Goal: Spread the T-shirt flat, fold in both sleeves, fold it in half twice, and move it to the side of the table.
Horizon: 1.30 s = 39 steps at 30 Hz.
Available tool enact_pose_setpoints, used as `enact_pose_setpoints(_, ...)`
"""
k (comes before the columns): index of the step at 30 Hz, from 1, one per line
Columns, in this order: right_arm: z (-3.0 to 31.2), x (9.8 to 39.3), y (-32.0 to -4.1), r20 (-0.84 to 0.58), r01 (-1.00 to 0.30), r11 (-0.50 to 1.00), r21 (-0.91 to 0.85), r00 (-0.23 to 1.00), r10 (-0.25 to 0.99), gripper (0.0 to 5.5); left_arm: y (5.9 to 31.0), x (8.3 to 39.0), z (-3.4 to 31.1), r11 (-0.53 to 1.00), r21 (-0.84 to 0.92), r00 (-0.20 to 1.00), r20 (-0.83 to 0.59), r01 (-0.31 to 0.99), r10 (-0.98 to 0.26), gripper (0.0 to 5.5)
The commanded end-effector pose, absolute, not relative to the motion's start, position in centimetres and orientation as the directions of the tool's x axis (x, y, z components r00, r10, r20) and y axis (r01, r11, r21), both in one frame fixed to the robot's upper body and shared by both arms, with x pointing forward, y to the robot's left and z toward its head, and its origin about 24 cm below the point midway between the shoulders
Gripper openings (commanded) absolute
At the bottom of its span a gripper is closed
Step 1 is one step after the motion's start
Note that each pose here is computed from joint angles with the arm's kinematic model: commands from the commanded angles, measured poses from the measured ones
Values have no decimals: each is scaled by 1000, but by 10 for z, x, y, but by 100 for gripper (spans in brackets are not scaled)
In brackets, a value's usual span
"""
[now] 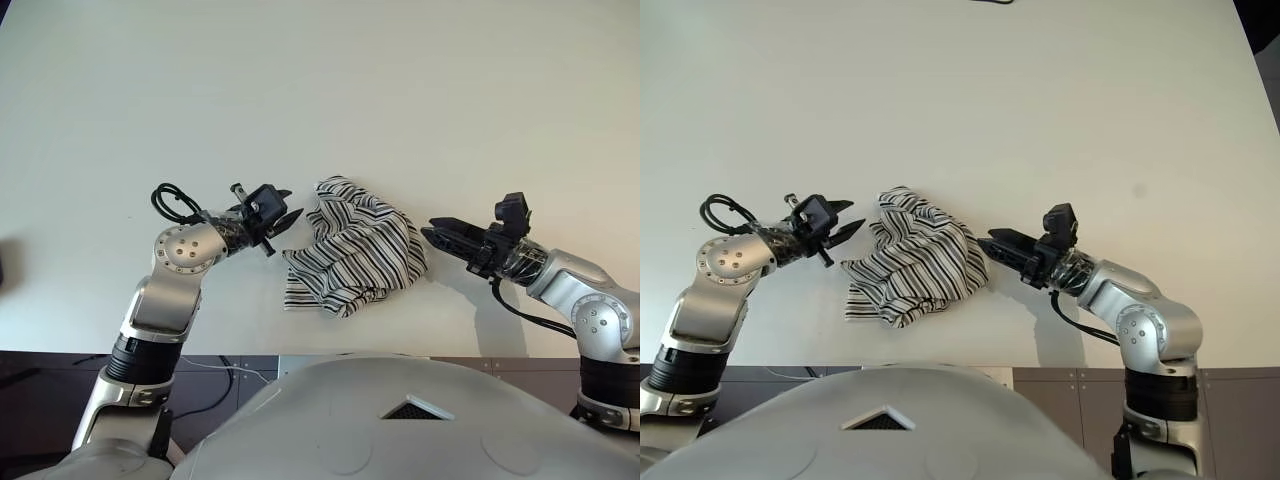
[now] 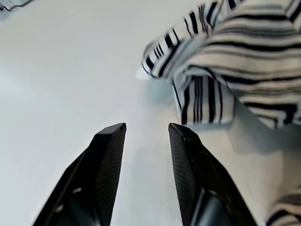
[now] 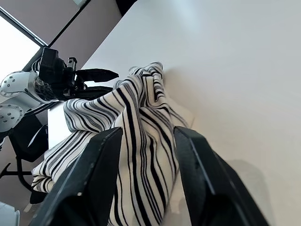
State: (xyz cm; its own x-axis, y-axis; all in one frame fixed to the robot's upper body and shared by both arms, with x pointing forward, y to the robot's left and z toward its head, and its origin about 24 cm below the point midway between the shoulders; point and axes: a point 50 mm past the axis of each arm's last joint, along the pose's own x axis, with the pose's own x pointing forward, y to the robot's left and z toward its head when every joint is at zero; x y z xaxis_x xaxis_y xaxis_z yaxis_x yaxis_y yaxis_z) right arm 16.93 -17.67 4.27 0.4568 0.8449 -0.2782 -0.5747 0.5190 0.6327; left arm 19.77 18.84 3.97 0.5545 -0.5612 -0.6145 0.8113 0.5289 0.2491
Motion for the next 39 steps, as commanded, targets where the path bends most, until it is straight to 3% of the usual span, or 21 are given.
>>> enact_pose_setpoints(1,28,164,-166,-325,-567,504,652,391,861,199,198,193,42,430,205,435,-711,879,-552,166)
enact_pose_setpoints(6,20,169,-164,-351,-573,531,624,402,846,199,195,169,26,337,75,271,-766,938,-583,166)
enact_pose_setpoints(10,42,187,-193,-295,-585,573,574,504,811,199,193,164,26,335,53,256,-758,941,-600,166)
enact_pose_setpoints(13,38,197,-208,-362,-596,651,471,542,758,199,189,162,31,307,31,227,-743,951,-630,166)
enact_pose_setpoints(19,-1,185,-177,-510,-783,584,217,419,751,199,172,155,16,214,-88,86,-722,973,-687,166)
enact_pose_setpoints(21,-2,190,-160,-467,-822,532,202,397,790,199,162,159,10,186,-109,54,-710,976,-702,166)
enact_pose_setpoints(24,23,209,-135,-280,-829,469,303,393,876,199,140,171,1,158,-137,28,-666,978,-746,166)
enact_pose_setpoints(29,71,220,-117,-90,-875,262,408,247,965,199,107,196,-7,195,-98,98,-602,976,-793,166)
enact_pose_setpoints(34,103,223,-113,-32,-900,155,408,156,987,199,86,244,18,416,-4,380,-400,909,-834,166)
enact_pose_setpoints(36,103,220,-114,-56,-904,142,403,130,990,199,96,255,26,498,22,470,-366,867,-803,166)
enact_pose_setpoints(39,83,211,-118,-153,-901,198,386,149,977,199,137,256,24,515,177,532,-465,839,-707,166)
